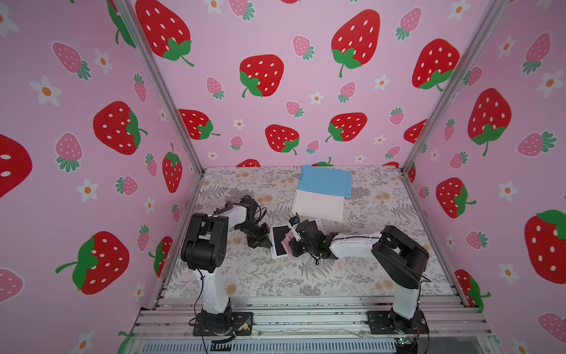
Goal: Wipe the drawing tablet
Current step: Wipe the dirt from the drawing tablet.
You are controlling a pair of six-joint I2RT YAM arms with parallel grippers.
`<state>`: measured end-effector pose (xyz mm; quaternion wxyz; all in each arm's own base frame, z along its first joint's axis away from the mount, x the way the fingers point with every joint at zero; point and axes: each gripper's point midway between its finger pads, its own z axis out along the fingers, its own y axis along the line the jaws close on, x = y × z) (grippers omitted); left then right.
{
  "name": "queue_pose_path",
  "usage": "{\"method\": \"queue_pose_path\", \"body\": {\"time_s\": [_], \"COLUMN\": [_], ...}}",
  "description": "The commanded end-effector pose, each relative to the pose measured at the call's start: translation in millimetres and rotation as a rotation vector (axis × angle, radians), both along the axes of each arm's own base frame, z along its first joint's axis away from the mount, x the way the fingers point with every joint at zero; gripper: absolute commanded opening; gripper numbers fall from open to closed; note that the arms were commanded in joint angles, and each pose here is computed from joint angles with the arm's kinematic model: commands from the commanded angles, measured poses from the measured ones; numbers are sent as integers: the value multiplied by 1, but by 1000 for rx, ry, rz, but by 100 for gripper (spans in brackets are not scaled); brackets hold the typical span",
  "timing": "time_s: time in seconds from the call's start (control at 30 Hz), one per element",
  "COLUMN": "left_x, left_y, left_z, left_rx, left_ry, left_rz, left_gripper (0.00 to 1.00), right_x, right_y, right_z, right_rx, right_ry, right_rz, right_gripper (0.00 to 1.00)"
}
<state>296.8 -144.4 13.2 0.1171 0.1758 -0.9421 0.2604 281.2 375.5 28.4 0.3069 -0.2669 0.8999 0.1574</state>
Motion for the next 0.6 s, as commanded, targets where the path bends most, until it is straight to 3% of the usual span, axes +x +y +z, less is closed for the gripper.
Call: {"method": "queue_pose_path", "body": {"time_s": [0.0, 0.1, 0.27, 0.37, 0.57], "left_x": [-15, -14, -14, -14, -11], "left_y": [50, 50, 49, 48, 46], "left_z": [-67, -66, -66, -67, -66], "left_rx": [333, 334, 333, 334, 347], "left_ry": [57, 56, 58, 57, 54], "left_rz": [-22, -27, -36, -41, -56], "left_gripper": [9, 9, 9, 9, 9], "right_x": [-48, -64, -31, -30, -66], "right_y": [43, 77, 10, -9, 75], "right_z": [-16, -12, -23, -26, -2], "right_rx": [-65, -60, -85, -82, -43], "right_ry": [40, 34, 60, 67, 34], "right_rz": [167, 237, 66, 46, 233], "right_gripper": [0, 0, 0, 0, 0]}}
